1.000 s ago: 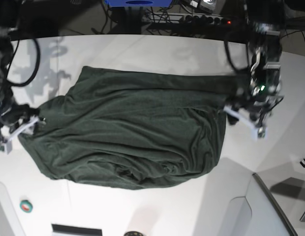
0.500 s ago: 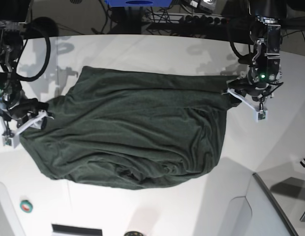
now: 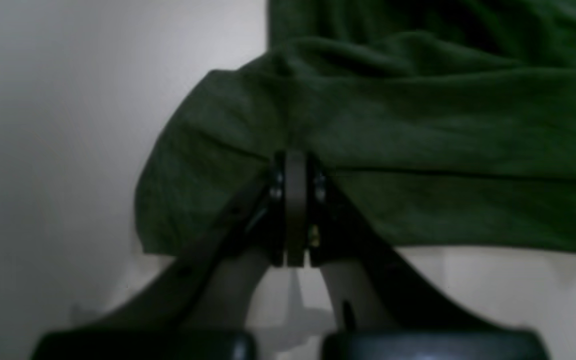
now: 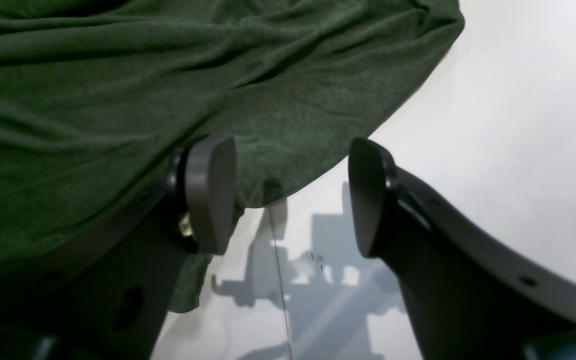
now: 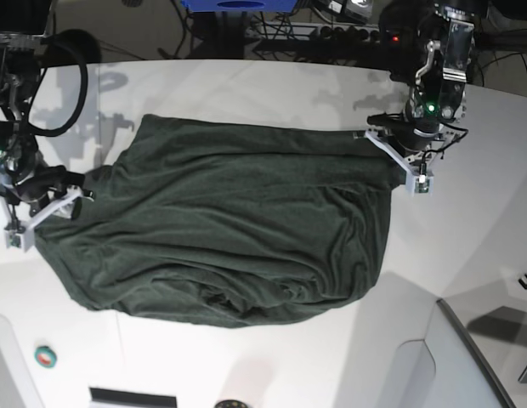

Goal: Layout the t-shirt on the table in an organized manner, then fold the t-shirt properly
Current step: 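Hold the shirt edges with both grippers, adjusting the left gripper's grip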

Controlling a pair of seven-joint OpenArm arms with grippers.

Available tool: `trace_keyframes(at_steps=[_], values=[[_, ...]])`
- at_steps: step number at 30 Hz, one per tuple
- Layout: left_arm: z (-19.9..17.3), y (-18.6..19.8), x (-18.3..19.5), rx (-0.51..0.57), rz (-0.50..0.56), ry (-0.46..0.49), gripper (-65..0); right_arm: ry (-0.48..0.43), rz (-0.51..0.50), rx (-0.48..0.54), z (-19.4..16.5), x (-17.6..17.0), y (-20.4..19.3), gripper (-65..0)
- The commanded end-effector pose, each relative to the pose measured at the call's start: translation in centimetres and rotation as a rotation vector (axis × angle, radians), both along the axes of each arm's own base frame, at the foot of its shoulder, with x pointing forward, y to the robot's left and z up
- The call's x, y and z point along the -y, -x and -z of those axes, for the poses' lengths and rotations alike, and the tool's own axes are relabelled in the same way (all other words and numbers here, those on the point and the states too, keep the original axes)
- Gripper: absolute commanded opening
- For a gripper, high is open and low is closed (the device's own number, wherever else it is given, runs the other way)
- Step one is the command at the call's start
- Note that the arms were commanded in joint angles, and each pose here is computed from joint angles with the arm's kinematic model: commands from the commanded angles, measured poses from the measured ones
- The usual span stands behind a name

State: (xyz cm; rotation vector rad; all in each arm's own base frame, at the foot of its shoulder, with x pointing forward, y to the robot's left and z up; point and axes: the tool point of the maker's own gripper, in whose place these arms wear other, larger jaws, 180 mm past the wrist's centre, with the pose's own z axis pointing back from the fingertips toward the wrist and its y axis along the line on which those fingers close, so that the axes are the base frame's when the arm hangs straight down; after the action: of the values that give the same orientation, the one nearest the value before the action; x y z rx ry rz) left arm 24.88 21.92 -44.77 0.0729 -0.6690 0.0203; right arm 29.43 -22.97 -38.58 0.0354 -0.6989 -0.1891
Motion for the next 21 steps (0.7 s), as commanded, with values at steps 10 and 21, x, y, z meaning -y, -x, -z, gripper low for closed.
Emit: trace_keyframes(at_steps=[10, 21], values=[[-3.3, -1.3, -4.6, 0.107, -0.117, -0.045, -65.0, 0.014, -0.001, 0.041, -1.0, 0.4, -0.6, -31.5], [-0.1, -2.4, -6.0, 0.039, -0.188, -0.026, -40.3, -0.002, 0.000, 0.037, -0.8, -0.2, -0.5, -31.5]])
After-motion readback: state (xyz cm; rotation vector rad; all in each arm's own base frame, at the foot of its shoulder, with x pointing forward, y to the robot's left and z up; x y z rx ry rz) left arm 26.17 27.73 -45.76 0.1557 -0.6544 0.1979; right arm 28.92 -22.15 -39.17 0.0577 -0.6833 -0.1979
